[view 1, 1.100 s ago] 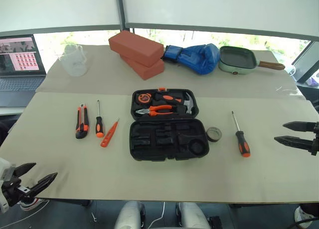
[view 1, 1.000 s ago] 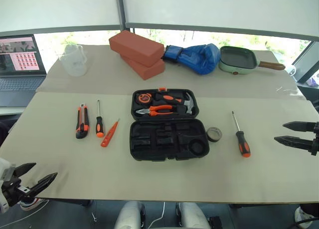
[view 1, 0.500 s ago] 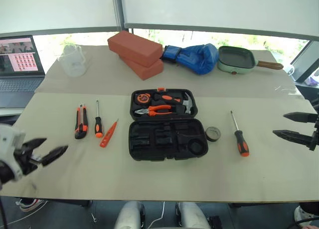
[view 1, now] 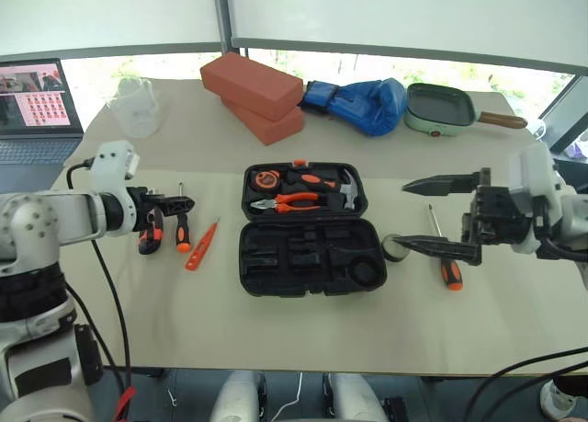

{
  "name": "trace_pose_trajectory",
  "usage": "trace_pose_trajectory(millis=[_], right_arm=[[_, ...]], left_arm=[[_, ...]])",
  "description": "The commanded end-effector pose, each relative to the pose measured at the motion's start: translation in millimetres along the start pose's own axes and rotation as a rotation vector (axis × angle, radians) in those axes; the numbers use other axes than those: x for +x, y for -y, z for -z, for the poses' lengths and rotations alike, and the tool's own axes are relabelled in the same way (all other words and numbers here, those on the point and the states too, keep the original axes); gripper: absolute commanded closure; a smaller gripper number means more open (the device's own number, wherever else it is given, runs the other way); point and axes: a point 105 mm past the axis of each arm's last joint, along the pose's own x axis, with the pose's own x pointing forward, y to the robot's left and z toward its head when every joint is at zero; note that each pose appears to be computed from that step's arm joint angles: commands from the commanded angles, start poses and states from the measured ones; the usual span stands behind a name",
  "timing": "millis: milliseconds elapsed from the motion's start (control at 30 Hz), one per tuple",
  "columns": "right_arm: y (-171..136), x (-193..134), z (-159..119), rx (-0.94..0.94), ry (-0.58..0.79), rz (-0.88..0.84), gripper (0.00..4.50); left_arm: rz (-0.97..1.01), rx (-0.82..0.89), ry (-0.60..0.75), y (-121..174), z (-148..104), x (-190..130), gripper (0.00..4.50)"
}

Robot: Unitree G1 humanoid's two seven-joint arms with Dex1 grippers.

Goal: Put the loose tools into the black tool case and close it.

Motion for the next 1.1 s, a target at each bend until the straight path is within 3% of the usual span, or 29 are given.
trace_pose_trajectory(millis=[33,533,567,600,800,867,1033,1100], right_arm=[[-5,7,-15,-0.031,0.033,-0.024,0.1],[-14,27,-27,-0.037,0.079,-0.057,0.1],[-14,28,-27,-0.037,0.081,-0.058,0.0],[-14,28,-27,-0.037,0.083,-0.059,0.0],[-13,31,-28,-0.038,0.09,-0.062,0.0],[-13,31,-28,-0.039,0.09,-0.062,0.0],[-13,31,-26,-0.038,0.083,-0.064,0.0],[-14,30,-25,-0.031,0.073,-0.066,0.0]], left_arm=[[-0.047,-0.003,-0.021,-4,-2,4,0.0],[-0.024,-0.053,-0.113,10,24,42,0.0],[-0.023,-0.054,-0.123,11,26,43,0.52],[-0.022,-0.056,-0.133,11,28,44,0.67],[-0.028,-0.063,-0.153,10,33,46,2.95],[-0.027,-0.073,-0.152,10,34,47,3.52],[-0.028,-0.09,-0.082,8,17,42,3.68],[-0.037,-0.012,0.066,4,-18,33,3.68]])
